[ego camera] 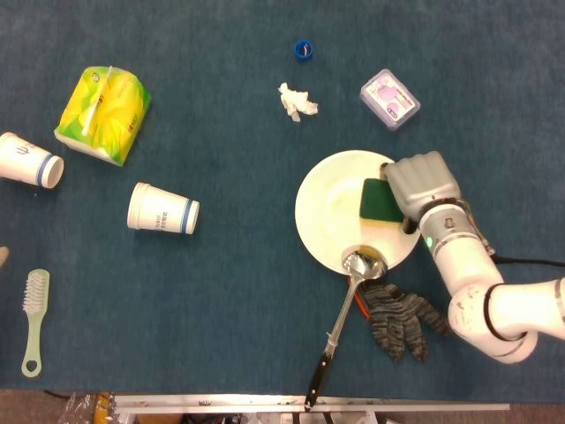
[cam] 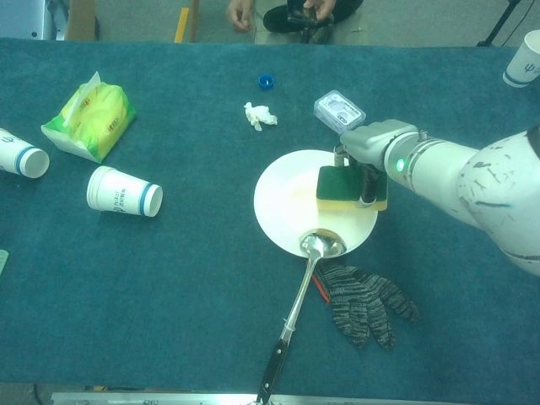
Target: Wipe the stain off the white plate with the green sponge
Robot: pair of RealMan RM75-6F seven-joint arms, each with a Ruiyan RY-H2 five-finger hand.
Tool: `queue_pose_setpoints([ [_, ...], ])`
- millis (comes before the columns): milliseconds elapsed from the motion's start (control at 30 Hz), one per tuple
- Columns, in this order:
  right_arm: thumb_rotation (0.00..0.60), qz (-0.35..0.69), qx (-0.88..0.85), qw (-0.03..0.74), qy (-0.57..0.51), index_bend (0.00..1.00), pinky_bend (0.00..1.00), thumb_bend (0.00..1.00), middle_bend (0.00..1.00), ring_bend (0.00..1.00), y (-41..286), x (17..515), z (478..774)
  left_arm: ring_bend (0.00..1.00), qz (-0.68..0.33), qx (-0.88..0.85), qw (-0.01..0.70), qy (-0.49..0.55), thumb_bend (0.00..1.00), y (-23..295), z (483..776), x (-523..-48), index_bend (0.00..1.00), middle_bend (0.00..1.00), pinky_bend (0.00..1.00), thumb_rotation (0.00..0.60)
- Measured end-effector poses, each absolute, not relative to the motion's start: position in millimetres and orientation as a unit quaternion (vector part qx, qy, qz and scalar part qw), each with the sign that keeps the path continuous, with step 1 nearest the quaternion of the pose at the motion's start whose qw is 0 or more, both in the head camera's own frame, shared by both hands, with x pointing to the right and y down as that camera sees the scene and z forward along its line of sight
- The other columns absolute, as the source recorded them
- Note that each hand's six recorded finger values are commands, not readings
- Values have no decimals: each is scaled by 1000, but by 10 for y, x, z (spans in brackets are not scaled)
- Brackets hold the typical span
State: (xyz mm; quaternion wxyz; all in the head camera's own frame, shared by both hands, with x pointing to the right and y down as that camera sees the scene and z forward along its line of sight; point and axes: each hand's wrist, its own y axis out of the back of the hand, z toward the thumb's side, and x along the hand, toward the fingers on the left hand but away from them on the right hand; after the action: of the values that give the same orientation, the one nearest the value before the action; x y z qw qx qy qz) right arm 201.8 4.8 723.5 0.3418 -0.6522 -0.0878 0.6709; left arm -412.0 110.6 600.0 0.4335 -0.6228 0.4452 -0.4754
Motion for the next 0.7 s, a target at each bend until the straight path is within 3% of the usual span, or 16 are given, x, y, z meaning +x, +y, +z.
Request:
queue_pose_setpoints([
  [700,600,647,-649,391,-83,311,645,190,346,366,181,1561,7391,48,-473,-622,428,454,175,1122,5997,-4203,152,115,159,600],
])
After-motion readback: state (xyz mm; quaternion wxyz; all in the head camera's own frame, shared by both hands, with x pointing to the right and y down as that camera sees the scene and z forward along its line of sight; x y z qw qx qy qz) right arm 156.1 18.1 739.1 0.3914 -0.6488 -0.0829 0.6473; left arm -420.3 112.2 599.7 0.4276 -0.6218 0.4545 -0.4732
